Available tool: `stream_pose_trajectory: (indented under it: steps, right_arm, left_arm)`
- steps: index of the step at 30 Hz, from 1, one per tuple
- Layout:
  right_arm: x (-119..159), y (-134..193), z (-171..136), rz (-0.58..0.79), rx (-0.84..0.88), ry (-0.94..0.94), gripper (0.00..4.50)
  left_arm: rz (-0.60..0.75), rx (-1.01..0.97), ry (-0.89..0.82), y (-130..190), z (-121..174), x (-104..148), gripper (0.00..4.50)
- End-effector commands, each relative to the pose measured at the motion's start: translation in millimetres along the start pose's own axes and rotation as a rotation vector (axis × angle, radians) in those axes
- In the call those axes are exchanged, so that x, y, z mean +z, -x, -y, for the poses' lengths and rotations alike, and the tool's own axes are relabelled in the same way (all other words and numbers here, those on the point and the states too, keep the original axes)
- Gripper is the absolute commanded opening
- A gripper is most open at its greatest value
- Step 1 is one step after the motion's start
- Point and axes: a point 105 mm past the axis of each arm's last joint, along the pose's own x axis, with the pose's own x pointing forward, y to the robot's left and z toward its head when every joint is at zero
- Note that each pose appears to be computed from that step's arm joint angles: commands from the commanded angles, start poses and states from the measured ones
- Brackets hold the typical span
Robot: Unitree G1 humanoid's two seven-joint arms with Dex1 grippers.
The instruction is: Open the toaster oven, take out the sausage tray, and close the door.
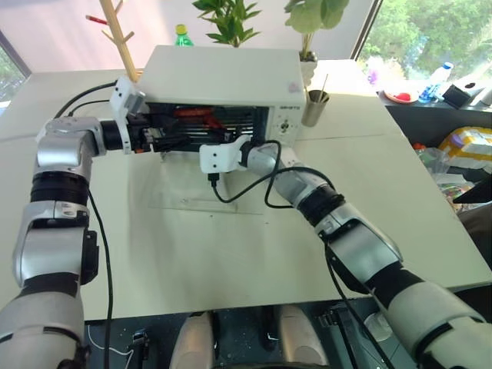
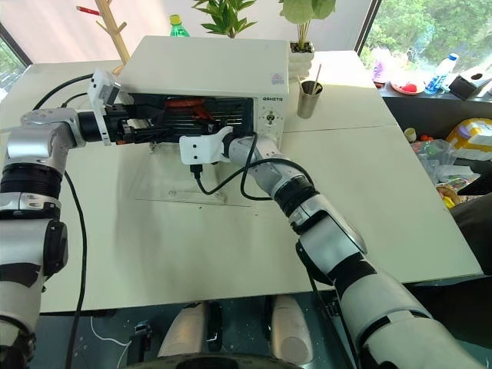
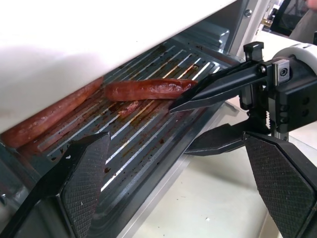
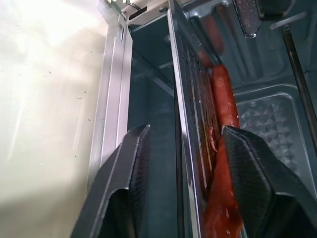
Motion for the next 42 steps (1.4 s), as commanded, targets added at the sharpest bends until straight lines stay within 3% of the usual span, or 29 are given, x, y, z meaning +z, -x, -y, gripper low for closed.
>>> stream_pose_trajectory:
  steps: [1,9,12,15,26,42]
  right_arm:
    - [13,-7,17,0.025,-0.046,0.046,2.42]
    - [6,-14,18,-0.024,-0.039,0.088,2.42]
    - [7,-15,17,-0.022,-0.033,0.078,1.64]
    - [7,-15,15,-0.020,-0.024,0.074,0.04]
    - [12,-6,18,0.023,-0.034,0.065,0.04]
    - [22,75,-10,0.098,-0.031,0.037,0.04]
  left_arm:
    - [0.043,0.023,-0.063,8,-3,22,4.50]
    - [0.047,0.022,-0.065,7,-3,23,4.50]
    - [0.048,0.024,-0.064,7,-3,24,4.50]
    - [0.050,0.026,-0.063,8,-3,24,4.50]
    - [0.044,0.021,-0.059,5,-5,23,4.50]
    - [0.003,-0.027,-0.044,-7,-4,11,4.50]
